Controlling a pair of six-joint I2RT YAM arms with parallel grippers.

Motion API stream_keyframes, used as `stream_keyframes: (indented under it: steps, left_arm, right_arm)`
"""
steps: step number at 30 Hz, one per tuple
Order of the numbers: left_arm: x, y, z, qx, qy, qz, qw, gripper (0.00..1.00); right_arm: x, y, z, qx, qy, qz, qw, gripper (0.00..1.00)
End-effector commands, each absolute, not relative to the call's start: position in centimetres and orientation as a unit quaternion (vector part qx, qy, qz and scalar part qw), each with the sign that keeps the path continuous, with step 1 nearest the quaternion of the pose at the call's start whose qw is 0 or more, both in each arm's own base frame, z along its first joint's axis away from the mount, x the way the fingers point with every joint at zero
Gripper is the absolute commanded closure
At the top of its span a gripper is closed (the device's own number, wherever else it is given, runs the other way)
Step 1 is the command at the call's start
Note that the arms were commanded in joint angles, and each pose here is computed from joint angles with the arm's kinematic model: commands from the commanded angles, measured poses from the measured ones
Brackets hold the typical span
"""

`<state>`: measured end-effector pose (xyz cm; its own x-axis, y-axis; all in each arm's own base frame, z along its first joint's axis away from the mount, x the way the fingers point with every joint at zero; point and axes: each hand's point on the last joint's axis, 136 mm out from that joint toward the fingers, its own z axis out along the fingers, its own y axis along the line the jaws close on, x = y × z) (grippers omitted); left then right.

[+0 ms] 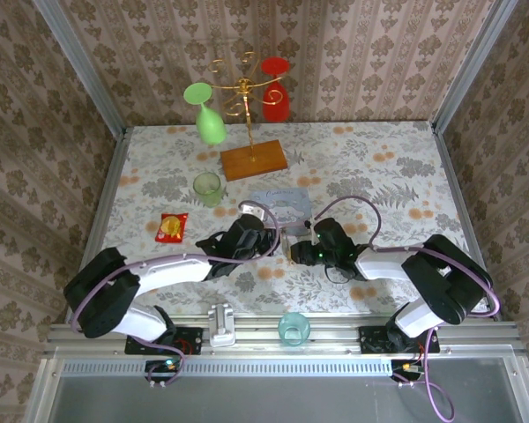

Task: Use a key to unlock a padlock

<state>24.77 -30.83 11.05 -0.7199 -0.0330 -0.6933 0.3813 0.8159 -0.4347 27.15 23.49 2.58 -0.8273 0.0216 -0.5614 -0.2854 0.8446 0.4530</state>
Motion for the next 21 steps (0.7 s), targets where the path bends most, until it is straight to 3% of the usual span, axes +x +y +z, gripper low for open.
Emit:
stream_keyframes:
  steps: [1,13,21]
  left_arm:
    - [24.9,-29.1,10.8,0.098,0.886,-0.263,0.369,0.7]
    - [25.6,-26.0,11.8,0.081,0.884,-0.249,0.387,0.69]
    - [25.9,-24.9,11.9,0.07,0.883,-0.254,0.388,0.68]
  right_arm:
    - [27.1,23.9,2.3,-0.088,0.927,0.236,0.279,0.55]
    - [26.4,23.4,1.7,-0.108,0.952,0.11,0.265,0.53]
    - [26.1,23.8,0.4,-0.092,0.958,0.1,0.254,0.57]
